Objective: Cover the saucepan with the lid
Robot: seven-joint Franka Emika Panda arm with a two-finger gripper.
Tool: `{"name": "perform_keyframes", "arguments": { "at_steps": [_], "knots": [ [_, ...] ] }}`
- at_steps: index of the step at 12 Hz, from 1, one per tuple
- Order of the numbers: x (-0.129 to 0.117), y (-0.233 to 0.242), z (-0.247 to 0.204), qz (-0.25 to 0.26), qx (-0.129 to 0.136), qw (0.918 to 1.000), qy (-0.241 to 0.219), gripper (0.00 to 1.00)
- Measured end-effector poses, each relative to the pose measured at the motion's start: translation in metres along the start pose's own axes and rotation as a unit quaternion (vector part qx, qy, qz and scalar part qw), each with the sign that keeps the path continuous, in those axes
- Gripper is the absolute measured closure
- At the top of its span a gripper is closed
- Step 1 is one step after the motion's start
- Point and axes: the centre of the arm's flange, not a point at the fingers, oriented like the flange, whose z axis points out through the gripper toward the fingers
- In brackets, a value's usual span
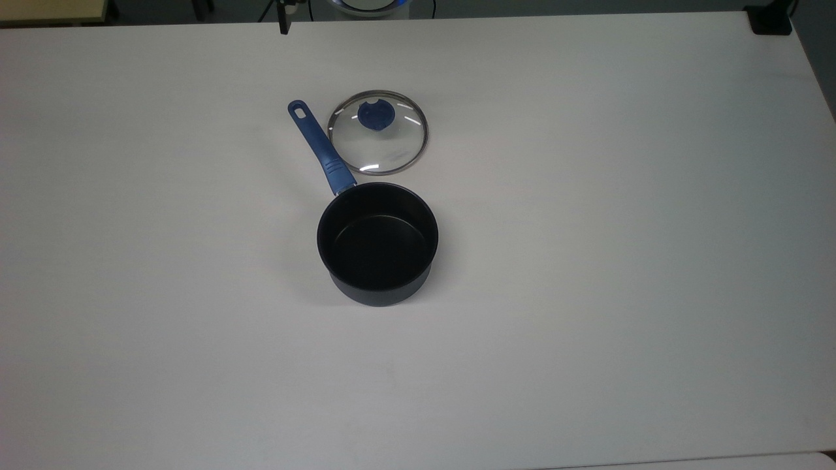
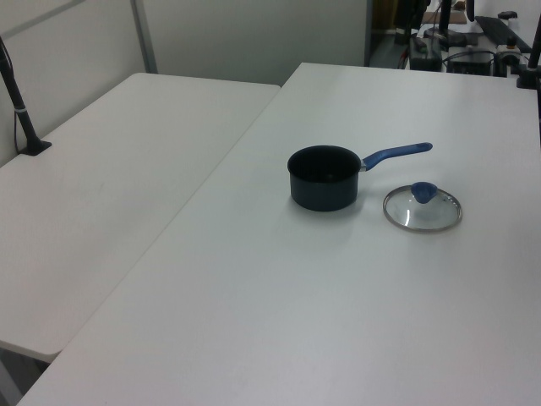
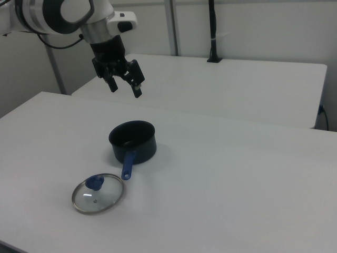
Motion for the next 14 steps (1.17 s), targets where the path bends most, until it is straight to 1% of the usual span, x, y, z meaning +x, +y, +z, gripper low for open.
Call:
{"name": "perform_keyframes", "arguments": {
  "at_steps": [8, 9, 10, 11, 12, 13, 14],
  "knots": [
    [-0.001, 0.000, 0.001, 0.000, 0.000, 1.0000, -0.003, 0.00],
    [-0.003, 0.000, 0.003, -0.005, 0.000, 0.9999, -0.015, 0.00],
    [-0.009, -0.003, 0.009, -0.046, 0.001, 0.9980, -0.044, 0.00],
    [-0.017, -0.016, 0.025, -0.101, 0.001, 0.9913, -0.085, 0.00],
    [-0.024, -0.035, 0.043, -0.132, -0.012, 0.9849, -0.111, 0.00],
    [-0.034, -0.062, 0.069, -0.152, -0.026, 0.9783, -0.139, 0.00],
    [-0.047, -0.092, 0.101, -0.153, -0.039, 0.9754, -0.154, 0.00]
  ]
}}
